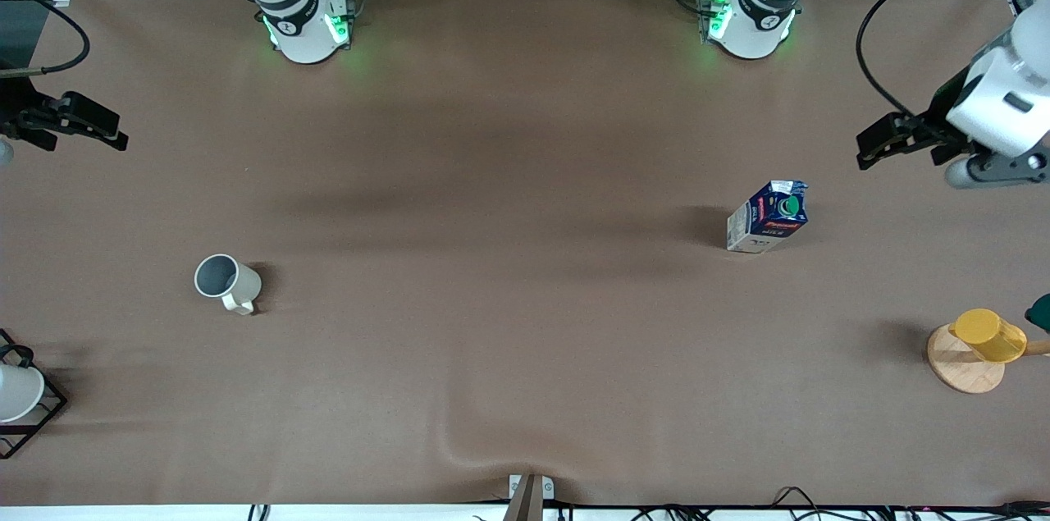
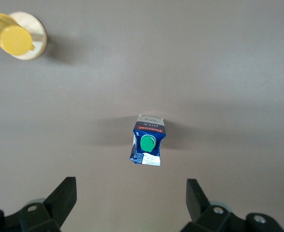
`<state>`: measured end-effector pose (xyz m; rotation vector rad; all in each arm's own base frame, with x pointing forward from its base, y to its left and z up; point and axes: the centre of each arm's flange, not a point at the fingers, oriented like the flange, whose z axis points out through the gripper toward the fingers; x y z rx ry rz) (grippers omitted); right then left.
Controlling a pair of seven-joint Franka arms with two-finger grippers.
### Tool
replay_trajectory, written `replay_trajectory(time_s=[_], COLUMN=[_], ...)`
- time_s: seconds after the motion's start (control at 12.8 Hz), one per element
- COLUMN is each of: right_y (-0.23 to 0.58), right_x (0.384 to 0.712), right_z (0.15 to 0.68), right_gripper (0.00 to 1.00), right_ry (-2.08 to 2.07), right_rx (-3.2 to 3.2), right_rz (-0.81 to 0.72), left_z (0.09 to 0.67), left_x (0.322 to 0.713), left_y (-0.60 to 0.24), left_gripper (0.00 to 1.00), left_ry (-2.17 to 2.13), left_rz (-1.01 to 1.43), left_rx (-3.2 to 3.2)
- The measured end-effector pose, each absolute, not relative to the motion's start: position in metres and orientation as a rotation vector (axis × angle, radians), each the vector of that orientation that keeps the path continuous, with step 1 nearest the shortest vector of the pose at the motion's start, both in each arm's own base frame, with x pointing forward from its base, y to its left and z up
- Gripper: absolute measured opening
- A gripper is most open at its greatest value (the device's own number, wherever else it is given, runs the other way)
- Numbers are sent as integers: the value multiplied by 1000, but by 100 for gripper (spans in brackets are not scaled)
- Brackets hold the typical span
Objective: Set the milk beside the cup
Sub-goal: 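Reach the left gripper down to the blue milk carton, then grasp the milk carton with the left gripper while the right gripper reaches the mug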
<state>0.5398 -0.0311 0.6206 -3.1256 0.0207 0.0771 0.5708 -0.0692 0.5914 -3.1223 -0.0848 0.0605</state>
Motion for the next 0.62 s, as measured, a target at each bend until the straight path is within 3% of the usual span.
replay_trajectory(time_s=[0.23,0.62], right_y=[-31,-31], right_x=[540,541], right_z=[619,615], right_gripper=[100,100], right_ry=[20,20], right_rx=[-3125,-3124], right_rz=[81,92], left_z=[518,427], left_x=[581,563], left_y=[-74,-85], left_gripper=[100,100], left_ry=[-71,-32], left_rz=[79,163], left_rx=[-3124,-3115])
